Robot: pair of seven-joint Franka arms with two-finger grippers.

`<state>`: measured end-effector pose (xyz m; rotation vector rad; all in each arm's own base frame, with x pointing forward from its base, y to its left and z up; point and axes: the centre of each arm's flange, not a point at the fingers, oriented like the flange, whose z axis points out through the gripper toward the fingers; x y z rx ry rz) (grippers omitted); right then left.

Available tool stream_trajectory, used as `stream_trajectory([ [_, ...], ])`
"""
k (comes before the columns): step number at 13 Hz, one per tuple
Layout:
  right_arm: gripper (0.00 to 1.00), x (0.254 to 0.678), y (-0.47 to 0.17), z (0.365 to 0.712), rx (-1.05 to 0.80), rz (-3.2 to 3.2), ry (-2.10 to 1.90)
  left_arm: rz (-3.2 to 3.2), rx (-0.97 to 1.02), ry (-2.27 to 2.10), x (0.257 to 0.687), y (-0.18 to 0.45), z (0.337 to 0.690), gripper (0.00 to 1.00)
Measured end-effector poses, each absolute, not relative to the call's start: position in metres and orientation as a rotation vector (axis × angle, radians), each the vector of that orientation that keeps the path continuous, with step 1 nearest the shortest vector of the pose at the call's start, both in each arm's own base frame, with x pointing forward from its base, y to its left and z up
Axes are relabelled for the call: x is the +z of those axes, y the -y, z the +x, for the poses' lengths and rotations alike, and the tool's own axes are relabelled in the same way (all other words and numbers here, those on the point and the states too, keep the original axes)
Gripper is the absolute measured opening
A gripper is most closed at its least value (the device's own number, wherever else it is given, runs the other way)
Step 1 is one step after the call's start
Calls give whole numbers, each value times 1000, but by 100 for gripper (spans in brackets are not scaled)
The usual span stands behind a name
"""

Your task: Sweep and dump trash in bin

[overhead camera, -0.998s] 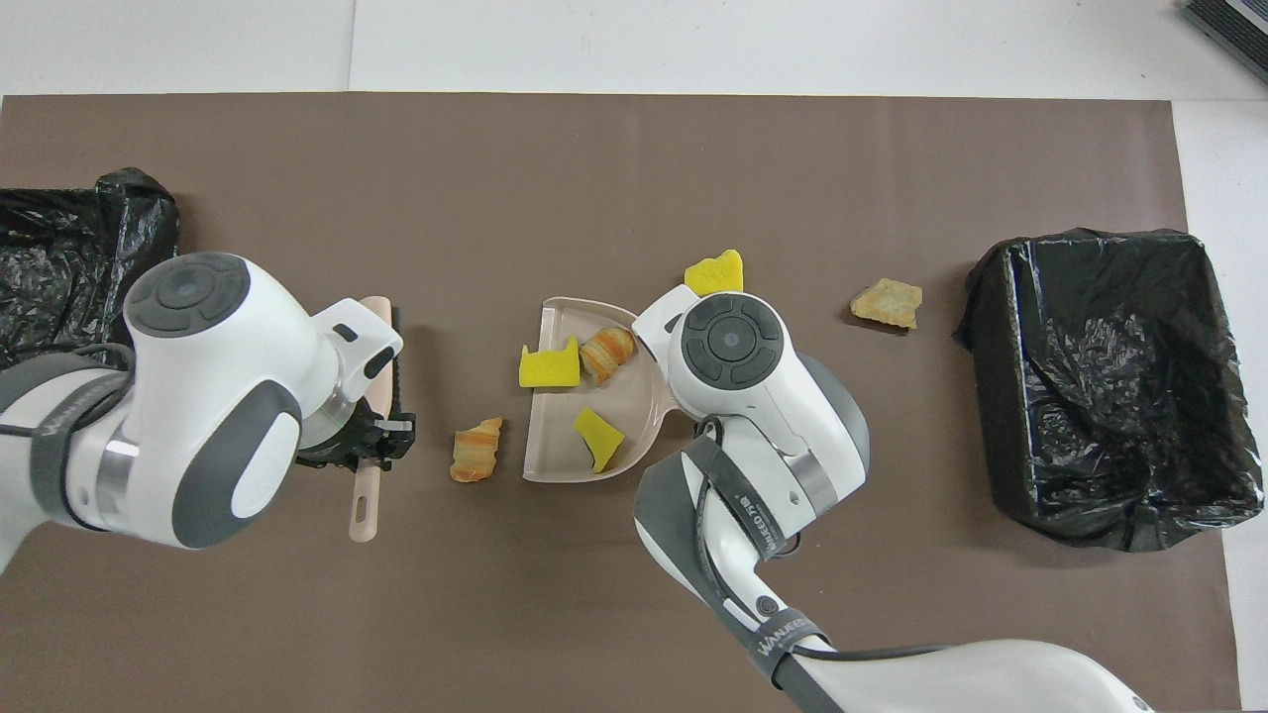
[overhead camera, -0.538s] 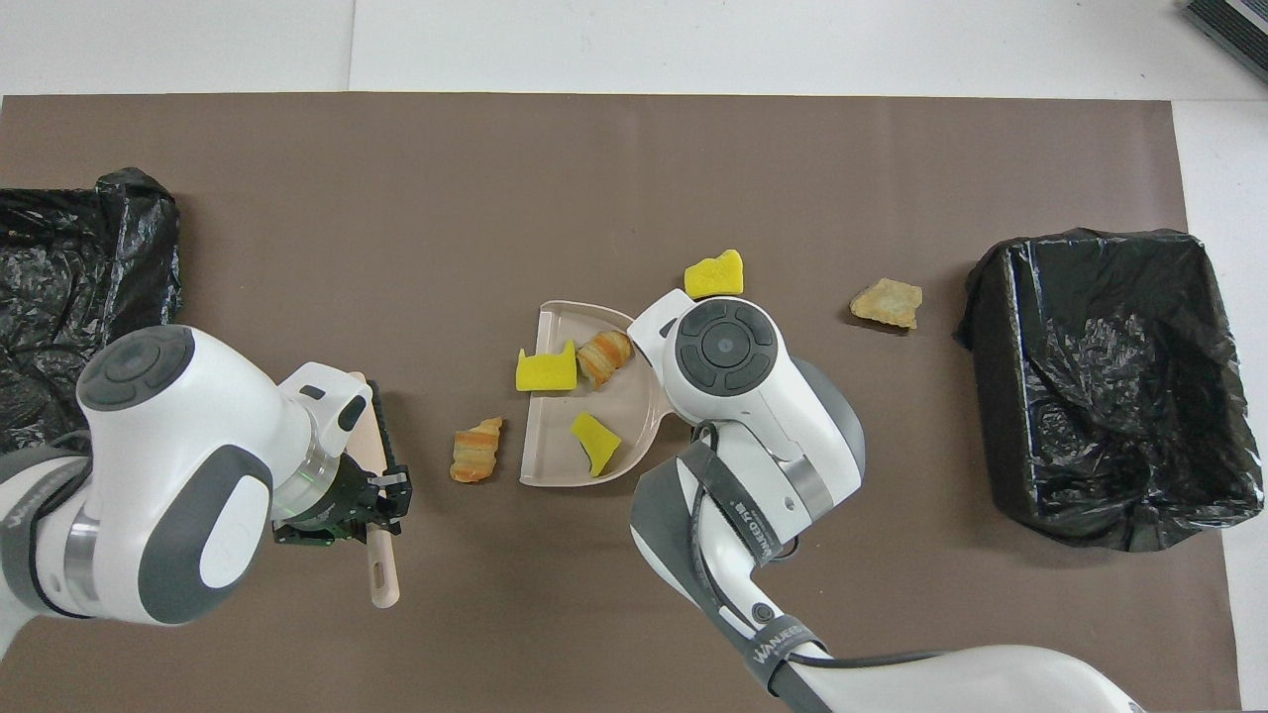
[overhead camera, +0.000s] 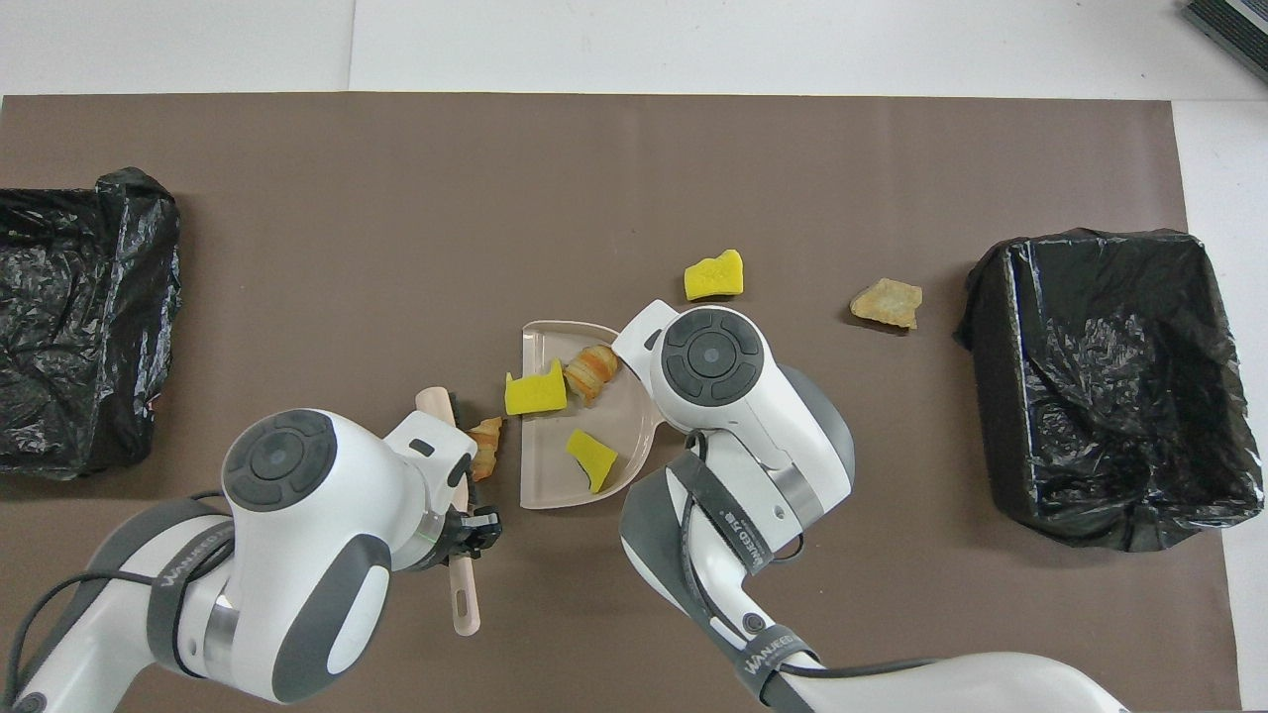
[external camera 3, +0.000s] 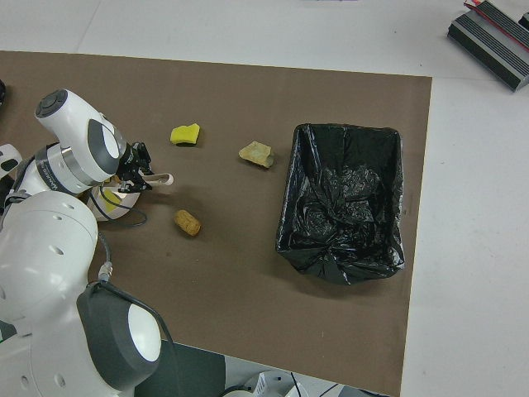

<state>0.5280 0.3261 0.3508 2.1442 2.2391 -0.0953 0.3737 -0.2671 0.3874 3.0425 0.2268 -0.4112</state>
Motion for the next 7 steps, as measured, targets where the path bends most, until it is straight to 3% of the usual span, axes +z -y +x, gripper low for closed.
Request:
stream_trajectory([
  [7, 31, 351, -324, 530, -93, 2108, -2274, 3021, -387, -289, 399, 251, 391, 26],
])
